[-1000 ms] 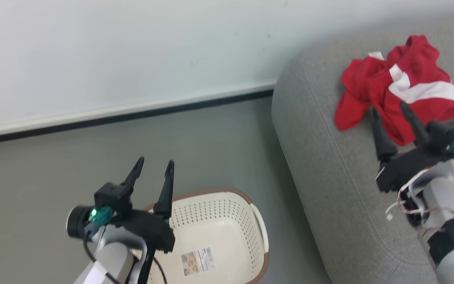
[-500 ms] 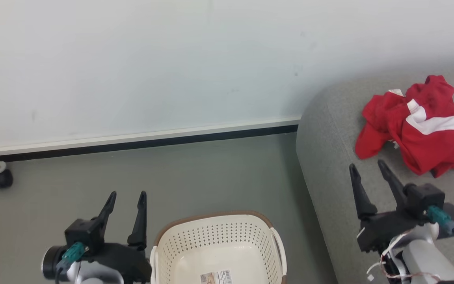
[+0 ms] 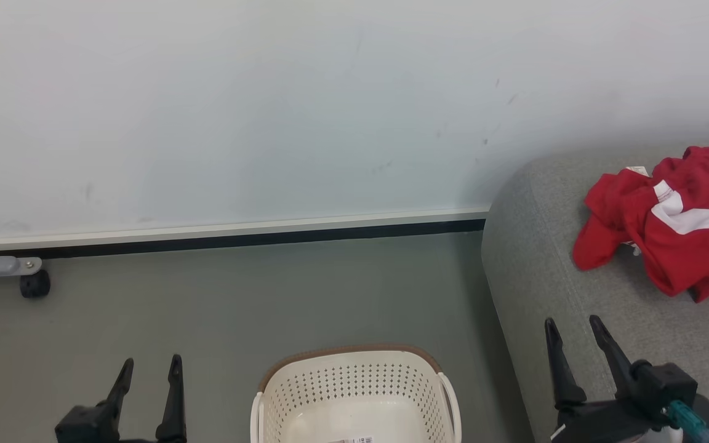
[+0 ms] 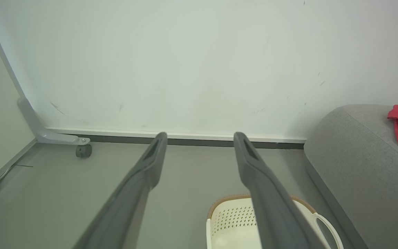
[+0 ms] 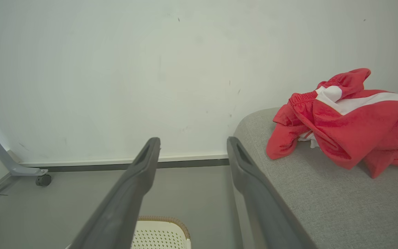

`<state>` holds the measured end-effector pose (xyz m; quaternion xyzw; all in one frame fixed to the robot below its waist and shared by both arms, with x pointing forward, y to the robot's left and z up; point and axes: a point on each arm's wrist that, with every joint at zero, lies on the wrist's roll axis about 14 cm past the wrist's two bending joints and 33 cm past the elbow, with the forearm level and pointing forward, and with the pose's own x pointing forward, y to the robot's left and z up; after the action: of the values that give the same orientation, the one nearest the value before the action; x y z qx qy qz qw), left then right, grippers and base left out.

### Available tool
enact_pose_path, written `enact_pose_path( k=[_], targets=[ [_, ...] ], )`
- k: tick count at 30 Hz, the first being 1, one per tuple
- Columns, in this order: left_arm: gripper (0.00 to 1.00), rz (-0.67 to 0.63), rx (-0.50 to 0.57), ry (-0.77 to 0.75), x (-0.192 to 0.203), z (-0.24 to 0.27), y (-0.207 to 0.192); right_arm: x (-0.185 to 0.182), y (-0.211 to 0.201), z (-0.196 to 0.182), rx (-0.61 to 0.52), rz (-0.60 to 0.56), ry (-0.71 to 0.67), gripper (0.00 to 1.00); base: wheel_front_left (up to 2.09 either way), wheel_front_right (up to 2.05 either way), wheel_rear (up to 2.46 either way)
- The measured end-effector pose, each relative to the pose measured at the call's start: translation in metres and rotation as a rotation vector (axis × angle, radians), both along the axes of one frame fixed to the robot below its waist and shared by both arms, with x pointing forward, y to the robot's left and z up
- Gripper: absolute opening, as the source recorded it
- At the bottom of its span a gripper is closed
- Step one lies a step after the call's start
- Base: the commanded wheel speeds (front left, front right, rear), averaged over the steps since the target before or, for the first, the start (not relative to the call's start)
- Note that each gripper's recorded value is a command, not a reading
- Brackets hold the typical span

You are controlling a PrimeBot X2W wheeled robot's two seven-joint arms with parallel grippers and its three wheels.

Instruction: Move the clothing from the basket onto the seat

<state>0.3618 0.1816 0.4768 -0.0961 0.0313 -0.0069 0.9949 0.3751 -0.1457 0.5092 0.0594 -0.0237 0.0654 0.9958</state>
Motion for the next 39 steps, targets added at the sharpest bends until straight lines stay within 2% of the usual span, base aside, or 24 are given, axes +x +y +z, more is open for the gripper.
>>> enact_pose_path(
  k=[11, 39],
  targets=[
    [1.00, 0.084, 0.018, -0.008, -0.024, -0.001, 0.027, -0.022, 0.000, -0.005, 0.025, -0.014, 0.008, 1.00, 0.00, 0.00, 0.00],
    [1.00, 0.095, 0.062, -0.056, -0.031, 0.011, 0.026, -0.034, -0.002, 0.008, 0.016, -0.028, -0.038, 1.00, 0.00, 0.00, 0.00]
  ],
)
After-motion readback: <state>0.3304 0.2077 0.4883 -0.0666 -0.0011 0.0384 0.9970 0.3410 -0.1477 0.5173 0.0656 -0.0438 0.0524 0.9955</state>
